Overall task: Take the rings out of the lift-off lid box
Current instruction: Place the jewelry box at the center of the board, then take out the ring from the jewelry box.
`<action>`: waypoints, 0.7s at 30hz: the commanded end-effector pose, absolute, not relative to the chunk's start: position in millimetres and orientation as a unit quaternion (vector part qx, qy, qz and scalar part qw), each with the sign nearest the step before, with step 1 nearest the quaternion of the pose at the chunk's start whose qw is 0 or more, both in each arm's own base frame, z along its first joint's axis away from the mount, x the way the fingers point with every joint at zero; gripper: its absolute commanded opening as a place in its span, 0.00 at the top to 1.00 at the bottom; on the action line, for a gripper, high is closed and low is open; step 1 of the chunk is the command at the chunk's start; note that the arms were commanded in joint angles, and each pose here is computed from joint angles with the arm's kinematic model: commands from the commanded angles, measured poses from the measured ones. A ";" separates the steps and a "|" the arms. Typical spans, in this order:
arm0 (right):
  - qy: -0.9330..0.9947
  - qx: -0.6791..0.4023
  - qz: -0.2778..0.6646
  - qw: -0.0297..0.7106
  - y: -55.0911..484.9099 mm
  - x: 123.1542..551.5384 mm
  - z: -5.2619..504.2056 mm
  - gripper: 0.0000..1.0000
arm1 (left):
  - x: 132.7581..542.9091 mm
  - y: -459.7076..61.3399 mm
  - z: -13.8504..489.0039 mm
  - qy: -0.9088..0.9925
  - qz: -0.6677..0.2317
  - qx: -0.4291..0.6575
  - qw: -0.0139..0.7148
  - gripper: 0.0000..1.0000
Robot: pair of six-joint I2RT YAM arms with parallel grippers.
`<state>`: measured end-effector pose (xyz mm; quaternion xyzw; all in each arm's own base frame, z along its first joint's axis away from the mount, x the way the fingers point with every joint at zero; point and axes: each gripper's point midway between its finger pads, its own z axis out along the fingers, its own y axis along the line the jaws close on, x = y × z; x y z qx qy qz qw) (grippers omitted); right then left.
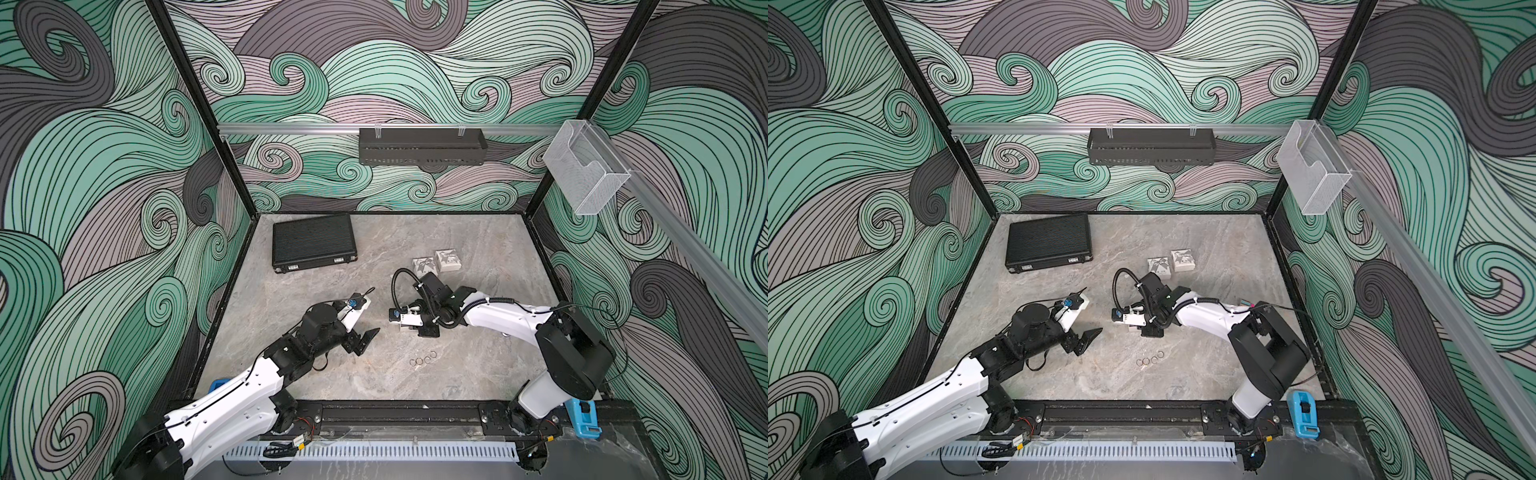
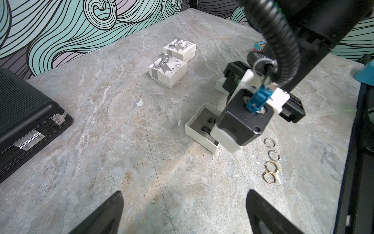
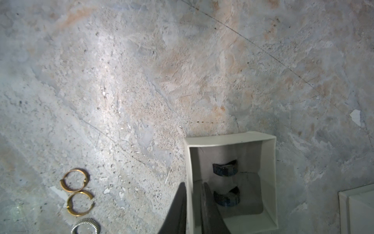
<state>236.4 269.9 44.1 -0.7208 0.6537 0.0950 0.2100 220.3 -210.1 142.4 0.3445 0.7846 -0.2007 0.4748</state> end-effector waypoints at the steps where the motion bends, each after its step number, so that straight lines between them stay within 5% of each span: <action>1: 0.650 -0.725 0.094 0.207 268.8 237.2 44.7 0.73 | 222.4 -212.1 148.0 0.779 -0.201 0.343 0.485 0.05; 7: 0.663 -0.682 0.111 0.286 277.2 241.3 111.6 0.50 | 225.0 -214.1 156.2 0.769 -0.198 0.349 0.497 0.05; 8: 0.670 -0.665 0.114 0.309 277.5 242.7 126.2 0.37 | 226.6 -214.8 158.8 0.767 -0.197 0.349 0.501 0.05; 9: 0.681 -0.641 0.118 0.334 277.3 244.2 143.2 0.02 | 228.8 -215.6 159.6 0.767 -0.194 0.348 0.502 0.03; 14: 0.819 -0.390 0.126 0.401 251.9 274.2 196.1 0.01 | 246.9 -219.3 149.9 0.790 -0.169 0.337 0.483 0.01; 21: 0.918 -0.270 0.140 0.252 240.1 251.1 143.8 0.00 | 269.6 -246.5 119.3 0.819 -0.176 0.347 0.421 0.01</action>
